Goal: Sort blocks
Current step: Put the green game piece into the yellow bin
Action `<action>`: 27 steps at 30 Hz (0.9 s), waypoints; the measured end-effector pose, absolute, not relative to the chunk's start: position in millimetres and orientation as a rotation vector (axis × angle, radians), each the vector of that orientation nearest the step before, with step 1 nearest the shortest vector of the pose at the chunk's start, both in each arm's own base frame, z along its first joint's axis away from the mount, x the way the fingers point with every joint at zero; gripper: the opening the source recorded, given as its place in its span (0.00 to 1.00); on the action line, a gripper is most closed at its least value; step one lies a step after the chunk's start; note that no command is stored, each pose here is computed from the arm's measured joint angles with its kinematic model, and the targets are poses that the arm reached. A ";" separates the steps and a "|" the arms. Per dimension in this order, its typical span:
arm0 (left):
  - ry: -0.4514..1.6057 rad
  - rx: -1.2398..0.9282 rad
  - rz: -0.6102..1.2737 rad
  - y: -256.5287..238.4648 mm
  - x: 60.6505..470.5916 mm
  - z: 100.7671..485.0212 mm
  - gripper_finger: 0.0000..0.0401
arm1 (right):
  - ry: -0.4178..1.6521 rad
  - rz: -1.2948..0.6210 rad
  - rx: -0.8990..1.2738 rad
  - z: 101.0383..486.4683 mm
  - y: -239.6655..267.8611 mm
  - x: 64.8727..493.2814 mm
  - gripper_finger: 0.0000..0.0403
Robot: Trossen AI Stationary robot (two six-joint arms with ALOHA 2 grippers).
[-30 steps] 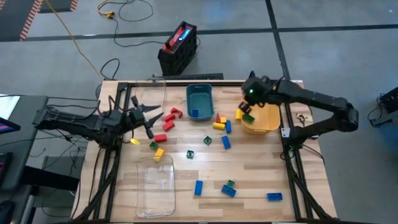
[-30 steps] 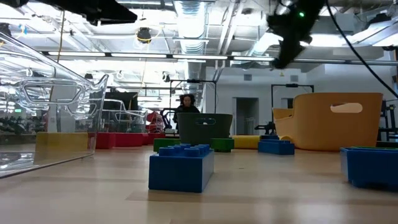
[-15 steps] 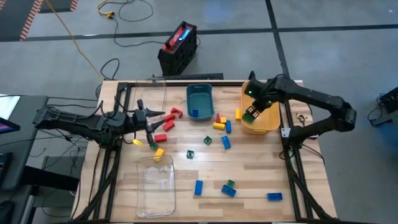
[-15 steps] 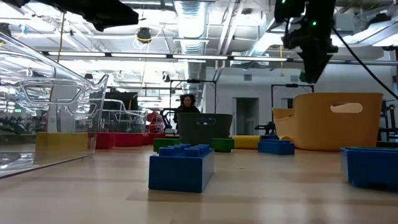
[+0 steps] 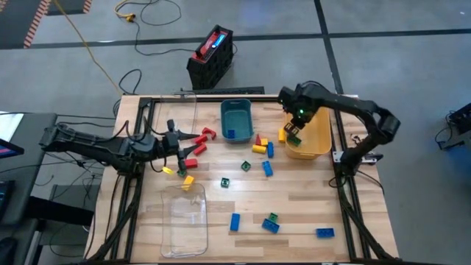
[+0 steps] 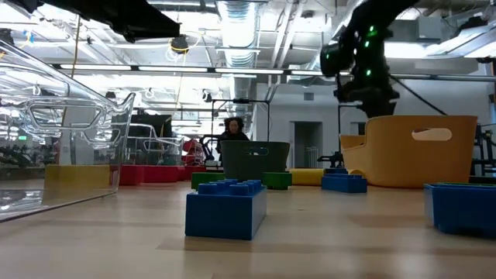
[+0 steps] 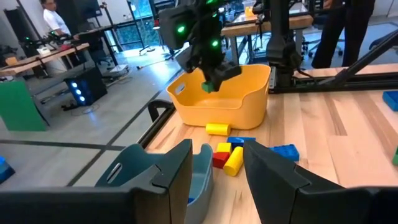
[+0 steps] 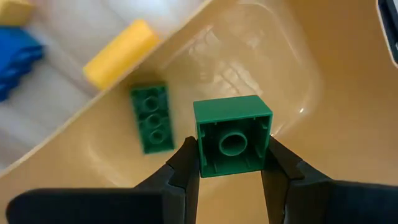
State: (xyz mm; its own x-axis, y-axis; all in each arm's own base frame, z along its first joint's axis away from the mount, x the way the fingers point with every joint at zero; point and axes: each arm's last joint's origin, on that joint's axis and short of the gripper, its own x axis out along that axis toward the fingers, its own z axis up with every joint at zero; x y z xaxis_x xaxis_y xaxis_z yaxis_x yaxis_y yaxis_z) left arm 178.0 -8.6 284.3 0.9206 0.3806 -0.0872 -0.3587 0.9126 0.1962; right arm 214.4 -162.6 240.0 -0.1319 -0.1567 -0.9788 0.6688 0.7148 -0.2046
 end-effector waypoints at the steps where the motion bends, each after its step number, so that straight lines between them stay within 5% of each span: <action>1: 0.124 0.178 0.382 -8.6 177.9 284.4 0.35 | 1.557 -0.746 0.439 236.7 -167.9 213.6 0.31; 6: 0.140 0.175 0.382 -8.7 178.4 282.4 0.35 | 1.578 -0.698 0.507 218.8 -189.6 211.2 0.34; 16: 0.150 0.189 0.401 -7.7 178.2 281.8 0.35 | 1.600 -0.642 0.484 210.4 -196.3 212.2 0.58; 22: 0.153 0.176 0.421 -4.3 178.3 281.4 0.35 | 1.444 -0.685 0.425 254.0 -189.8 213.2 0.58; 27: 0.158 0.172 0.437 -1.3 178.3 281.0 0.35 | 1.272 -0.642 0.173 292.9 -151.8 240.2 0.55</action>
State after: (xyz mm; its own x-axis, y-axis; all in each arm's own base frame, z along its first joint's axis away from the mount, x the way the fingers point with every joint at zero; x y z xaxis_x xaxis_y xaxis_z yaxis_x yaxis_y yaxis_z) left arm 178.3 -1.3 281.0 0.8941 0.4330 -0.1142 -0.4064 0.8917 0.1992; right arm 240.2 -151.8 292.9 0.1476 -0.3507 -0.9248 0.5355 0.8144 -0.2234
